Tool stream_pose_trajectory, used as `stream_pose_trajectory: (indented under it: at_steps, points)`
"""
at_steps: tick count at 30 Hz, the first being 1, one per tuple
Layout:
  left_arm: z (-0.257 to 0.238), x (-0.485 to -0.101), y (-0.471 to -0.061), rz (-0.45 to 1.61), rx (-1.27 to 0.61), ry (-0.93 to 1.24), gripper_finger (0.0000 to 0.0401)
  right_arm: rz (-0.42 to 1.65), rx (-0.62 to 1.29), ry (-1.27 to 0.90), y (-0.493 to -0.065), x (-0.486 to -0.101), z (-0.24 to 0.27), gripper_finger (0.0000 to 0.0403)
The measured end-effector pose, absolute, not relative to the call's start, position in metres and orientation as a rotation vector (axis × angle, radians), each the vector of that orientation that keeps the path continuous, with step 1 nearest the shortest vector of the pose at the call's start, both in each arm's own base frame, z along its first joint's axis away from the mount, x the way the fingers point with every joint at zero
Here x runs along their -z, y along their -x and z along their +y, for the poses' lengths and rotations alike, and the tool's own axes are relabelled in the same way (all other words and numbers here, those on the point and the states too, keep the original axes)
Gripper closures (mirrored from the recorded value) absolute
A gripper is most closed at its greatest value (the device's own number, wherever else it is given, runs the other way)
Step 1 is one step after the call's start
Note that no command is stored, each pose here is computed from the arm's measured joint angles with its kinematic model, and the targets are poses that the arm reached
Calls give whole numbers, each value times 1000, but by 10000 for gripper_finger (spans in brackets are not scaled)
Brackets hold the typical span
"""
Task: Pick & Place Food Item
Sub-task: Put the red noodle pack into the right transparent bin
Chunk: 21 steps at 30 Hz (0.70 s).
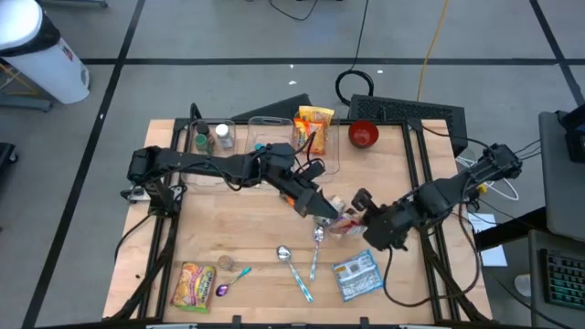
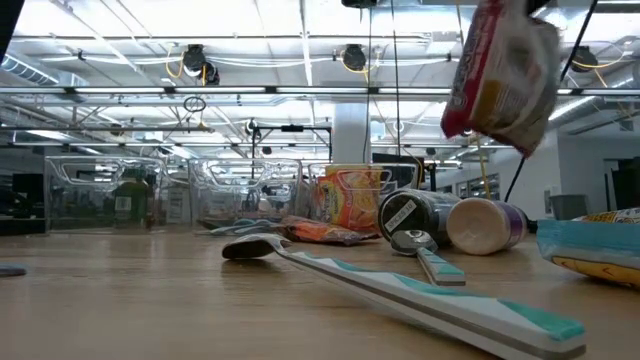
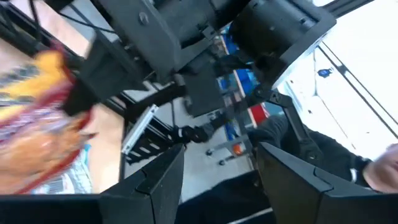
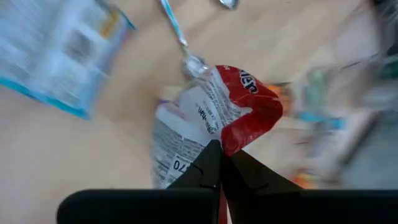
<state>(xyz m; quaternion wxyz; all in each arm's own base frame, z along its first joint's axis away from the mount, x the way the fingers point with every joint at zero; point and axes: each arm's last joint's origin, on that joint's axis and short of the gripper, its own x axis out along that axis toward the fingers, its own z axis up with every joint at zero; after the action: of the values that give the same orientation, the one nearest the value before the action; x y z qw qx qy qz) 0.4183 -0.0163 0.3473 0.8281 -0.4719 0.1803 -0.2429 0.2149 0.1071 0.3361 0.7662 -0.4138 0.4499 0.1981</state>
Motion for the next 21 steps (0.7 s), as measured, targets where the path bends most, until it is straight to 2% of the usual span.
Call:
stream_pose_trajectory:
  at_steps: [5, 8, 14, 21]
  points:
    - [-18, -348, -417, 414, 566, 1017, 192, 894, -364, 1275, -230, -336, 109, 403]
    - [-17, -348, -416, 447, 624, 1012, 192, 795, -283, 1419, -238, -345, 111, 403]
    - [-8, -348, -414, 501, 698, 1031, 192, 601, -215, 1528, -245, -366, 114, 403]
    - [5, -348, -414, 469, 707, 966, 192, 576, -193, 1571, -250, -369, 109, 403]
